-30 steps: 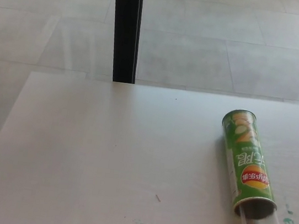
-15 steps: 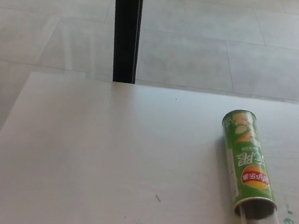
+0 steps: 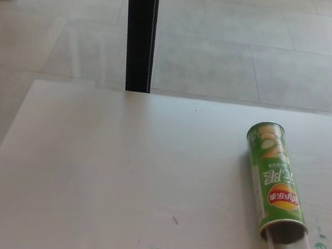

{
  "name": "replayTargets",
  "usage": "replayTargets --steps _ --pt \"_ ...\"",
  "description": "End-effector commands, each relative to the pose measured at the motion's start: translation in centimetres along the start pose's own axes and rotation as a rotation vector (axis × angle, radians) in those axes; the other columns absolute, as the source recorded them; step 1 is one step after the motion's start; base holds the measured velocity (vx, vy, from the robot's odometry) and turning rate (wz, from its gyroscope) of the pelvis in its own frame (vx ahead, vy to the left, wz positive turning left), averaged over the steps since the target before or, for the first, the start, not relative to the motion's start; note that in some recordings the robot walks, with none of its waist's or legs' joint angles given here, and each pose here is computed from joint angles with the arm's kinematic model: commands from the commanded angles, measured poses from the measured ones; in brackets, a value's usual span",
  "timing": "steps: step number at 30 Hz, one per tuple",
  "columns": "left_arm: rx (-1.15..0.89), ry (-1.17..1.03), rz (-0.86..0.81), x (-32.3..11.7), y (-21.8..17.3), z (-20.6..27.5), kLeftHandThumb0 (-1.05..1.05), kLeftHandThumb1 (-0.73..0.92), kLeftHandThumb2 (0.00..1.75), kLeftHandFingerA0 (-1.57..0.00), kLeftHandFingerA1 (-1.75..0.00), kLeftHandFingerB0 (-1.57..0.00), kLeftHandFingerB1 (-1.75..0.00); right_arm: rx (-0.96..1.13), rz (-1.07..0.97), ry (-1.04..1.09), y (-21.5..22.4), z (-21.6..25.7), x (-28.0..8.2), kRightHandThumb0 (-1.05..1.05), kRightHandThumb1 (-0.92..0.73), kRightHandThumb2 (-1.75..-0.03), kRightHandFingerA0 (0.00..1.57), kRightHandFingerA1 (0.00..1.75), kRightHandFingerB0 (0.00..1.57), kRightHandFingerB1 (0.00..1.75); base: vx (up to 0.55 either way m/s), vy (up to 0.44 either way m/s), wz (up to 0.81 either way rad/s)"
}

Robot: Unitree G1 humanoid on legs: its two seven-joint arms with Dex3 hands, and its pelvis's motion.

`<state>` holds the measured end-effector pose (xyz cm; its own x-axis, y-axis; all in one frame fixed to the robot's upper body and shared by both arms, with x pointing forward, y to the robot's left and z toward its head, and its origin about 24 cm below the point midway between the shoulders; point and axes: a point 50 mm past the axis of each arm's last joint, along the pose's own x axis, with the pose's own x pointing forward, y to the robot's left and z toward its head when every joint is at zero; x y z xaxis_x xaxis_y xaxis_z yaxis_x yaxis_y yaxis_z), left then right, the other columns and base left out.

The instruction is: Use the right hand as a fist to push the chips tray inside its container kept in the middle of the desk

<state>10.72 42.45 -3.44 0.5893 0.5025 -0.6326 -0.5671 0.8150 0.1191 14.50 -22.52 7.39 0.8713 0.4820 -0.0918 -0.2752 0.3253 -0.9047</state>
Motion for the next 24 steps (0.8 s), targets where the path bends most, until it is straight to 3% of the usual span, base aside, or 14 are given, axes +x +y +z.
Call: replayTargets --steps 1,5,6,7,10,11,12,13,14,15,17,18,19,24 --pt "0.029 -0.037 0.029 -0.5 1.5 1.0 -0.91 0.64 1.61 -0.13 -0.9 -0.09 -0.65 -0.316 0.215 0.134 1.3 -2.4 0.8 -0.65 -0.83 -0.65 0.98 0.83 0.78 0.54 0.0 0.0 0.0" --pt "0.039 -0.03 0.049 -0.4 1.6 1.0 -0.87 0.62 1.58 -0.19 -0.91 -0.08 -0.64 -0.362 0.223 0.152 1.2 -2.8 1.4 -0.66 -0.84 -0.65 0.96 0.84 0.78 0.54 0.0 0.0 0.0" --pt "0.047 -0.032 0.046 -0.4 1.6 1.1 -0.88 0.61 1.59 -0.18 -0.91 -0.09 -0.66 -0.4 0.242 0.168 1.3 -3.1 1.7 -0.71 -0.66 -0.97 0.93 0.94 0.72 0.63 0.0 0.0 0.0" --pt "0.049 -0.032 0.05 -0.4 1.5 1.1 -0.87 0.61 1.58 -0.2 -0.92 -0.08 -0.65 -0.414 0.251 0.161 1.5 -3.4 1.8 -0.71 -0.67 -0.98 0.93 0.96 0.72 0.64 0.0 0.0 0.0" --pt "0.058 -0.04 0.039 -0.6 1.5 1.3 -0.78 0.45 1.66 -0.15 -1.27 0.0 -0.78 -0.433 0.252 0.166 1.8 -3.7 1.8 -0.67 -0.86 -0.66 0.93 0.98 0.8 0.55 0.0 0.0 0.0" --pt "0.053 -0.038 0.044 -0.6 1.6 1.2 -0.74 0.45 1.67 -0.14 -1.25 0.0 -0.76 -0.442 0.267 0.176 2.0 -3.8 1.9 -0.67 -0.86 -0.66 0.92 0.98 0.79 0.54 0.0 0.0 0.0" --pt "0.048 -0.033 0.051 -0.5 1.7 1.1 -0.9 0.57 1.58 -0.19 -0.92 -0.05 -0.65 -0.44 0.278 0.183 2.2 -3.9 1.9 -0.66 -0.83 -0.66 0.93 1.01 0.78 0.54 0.0 0.0 0.0" --pt "0.044 -0.025 0.059 -0.4 1.8 1.0 -0.9 0.57 1.58 -0.19 -0.92 -0.05 -0.65 -0.433 0.286 0.188 2.4 -4.1 1.9 -0.66 -0.83 -0.66 0.93 1.01 0.78 0.54 0.0 0.0 0.0" --pt "0.048 -0.024 0.053 -0.5 1.8 1.0 -0.74 0.45 1.65 -0.11 -1.2 0.0 -0.71 -0.437 0.287 0.19 2.4 -4.1 1.9 -0.66 -0.84 -0.65 0.92 1.03 0.78 0.53 0.0 0.0 0.0" --pt "0.06 -0.019 0.054 -0.5 1.9 0.9 -0.9 0.56 1.56 -0.19 -0.9 -0.03 -0.64 -0.463 0.28 0.192 2.6 -4.2 2.1 -0.67 -0.85 -0.65 0.95 1.04 0.81 0.53 0.0 0.0 0.0" --pt "0.062 -0.017 0.06 -0.5 2.0 0.8 -0.87 0.56 1.56 -0.21 -0.91 -0.01 -0.65 -0.484 0.281 0.199 2.7 -4.3 2.1 -0.67 -0.85 -0.66 0.93 1.05 0.8 0.54 0.0 0.0 0.0" --pt "0.076 -0.019 0.049 -0.6 2.0 0.8 -0.87 0.55 1.57 -0.2 -0.91 -0.02 -0.66 -0.483 0.281 0.2 2.8 -4.4 2.1 -0.71 -0.65 -0.95 0.94 1.04 0.74 0.63 0.0 0.0 0.0" --pt "0.072 -0.016 0.05 -0.6 2.1 0.8 -0.85 0.56 1.57 -0.18 -0.9 0.0 -0.63 -0.487 0.288 0.205 2.8 -4.4 2.2 -0.67 -0.85 -0.66 0.93 1.09 0.79 0.53 0.0 0.0 0.0" --pt "0.079 -0.018 0.073 -0.6 2.2 0.9 -0.88 0.56 1.57 -0.21 -0.9 -0.02 -0.61 -0.509 0.261 0.194 2.5 -4.5 3.0 -0.67 -0.83 -0.65 0.99 1.1 0.79 0.56 0.0 0.0 0.0"
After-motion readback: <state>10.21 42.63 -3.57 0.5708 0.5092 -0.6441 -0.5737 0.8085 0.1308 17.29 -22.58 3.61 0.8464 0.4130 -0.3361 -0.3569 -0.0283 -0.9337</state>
